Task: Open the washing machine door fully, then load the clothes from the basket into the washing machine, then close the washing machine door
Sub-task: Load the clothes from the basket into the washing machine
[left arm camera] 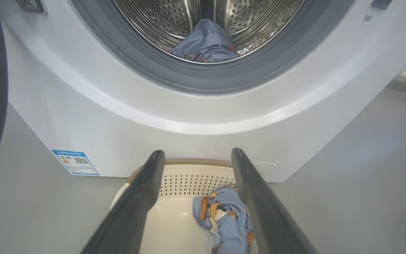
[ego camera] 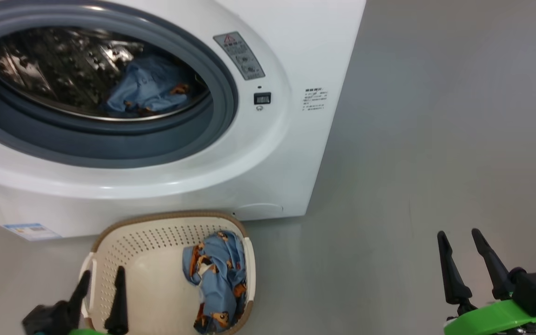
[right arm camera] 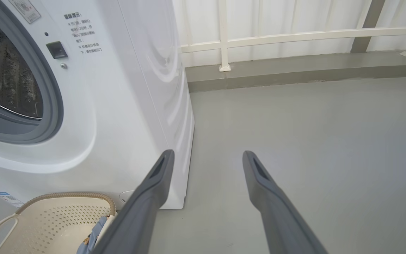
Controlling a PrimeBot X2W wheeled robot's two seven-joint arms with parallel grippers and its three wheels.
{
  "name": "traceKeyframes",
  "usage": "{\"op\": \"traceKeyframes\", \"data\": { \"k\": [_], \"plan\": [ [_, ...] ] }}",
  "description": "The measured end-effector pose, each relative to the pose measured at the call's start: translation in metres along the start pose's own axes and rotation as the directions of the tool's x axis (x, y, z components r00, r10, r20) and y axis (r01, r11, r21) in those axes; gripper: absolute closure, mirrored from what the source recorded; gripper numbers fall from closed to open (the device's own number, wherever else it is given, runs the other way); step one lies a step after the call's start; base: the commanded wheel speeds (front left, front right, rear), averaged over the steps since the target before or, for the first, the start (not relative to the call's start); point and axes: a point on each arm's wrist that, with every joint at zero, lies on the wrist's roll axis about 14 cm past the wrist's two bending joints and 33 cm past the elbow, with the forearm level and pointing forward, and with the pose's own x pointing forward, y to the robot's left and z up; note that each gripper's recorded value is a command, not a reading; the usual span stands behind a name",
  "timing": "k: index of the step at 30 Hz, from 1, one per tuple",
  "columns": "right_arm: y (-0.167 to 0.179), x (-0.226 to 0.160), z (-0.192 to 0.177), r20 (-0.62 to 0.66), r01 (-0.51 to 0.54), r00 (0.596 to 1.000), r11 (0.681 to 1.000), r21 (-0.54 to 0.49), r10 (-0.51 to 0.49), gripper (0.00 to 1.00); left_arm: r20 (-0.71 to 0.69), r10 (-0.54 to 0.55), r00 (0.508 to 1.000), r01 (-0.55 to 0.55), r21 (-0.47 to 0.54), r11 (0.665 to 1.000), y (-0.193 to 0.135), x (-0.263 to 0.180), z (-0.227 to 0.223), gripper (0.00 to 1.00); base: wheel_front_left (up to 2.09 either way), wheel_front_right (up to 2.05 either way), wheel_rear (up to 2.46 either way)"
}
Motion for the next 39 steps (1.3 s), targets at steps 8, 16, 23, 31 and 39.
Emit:
{"op": "traceKeyframes", "data": {
  "k": [8,16,23,31,39],
  "plan": [
    [0.008,0.029,-0.011,-0.017,-0.004,1.000,1.000,0.010,0.004,0.00,-0.162,-0.088,0.983,0.084,-0.031,0.996,-0.021,0.033,-0.050,0.00,0.00,0.00,0.00],
    [0.011,0.057,-0.026,-0.041,-0.012,0.999,1.000,-0.002,0.012,0.00,-0.301,-0.176,0.937,0.166,-0.059,0.984,-0.038,0.063,-0.095,0.00,0.00,0.00,0.00],
    [0.016,0.081,-0.045,-0.068,-0.028,0.997,1.000,-0.007,0.027,0.00,-0.429,-0.221,0.876,0.211,-0.072,0.975,-0.042,0.088,-0.141,0.00,0.00,0.00,0.00],
    [0.014,0.096,-0.073,-0.118,-0.024,0.993,1.000,0.005,0.024,0.00,-0.577,-0.275,0.769,0.276,-0.088,0.957,-0.052,0.096,-0.201,0.00,0.00,0.00,0.00],
    [0.009,0.107,-0.100,-0.167,-0.023,0.986,1.000,-0.008,0.021,0.00,-0.640,-0.330,0.694,0.332,-0.122,0.935,-0.062,0.110,-0.240,0.00,0.00,0.00,0.00]
  ]
}}
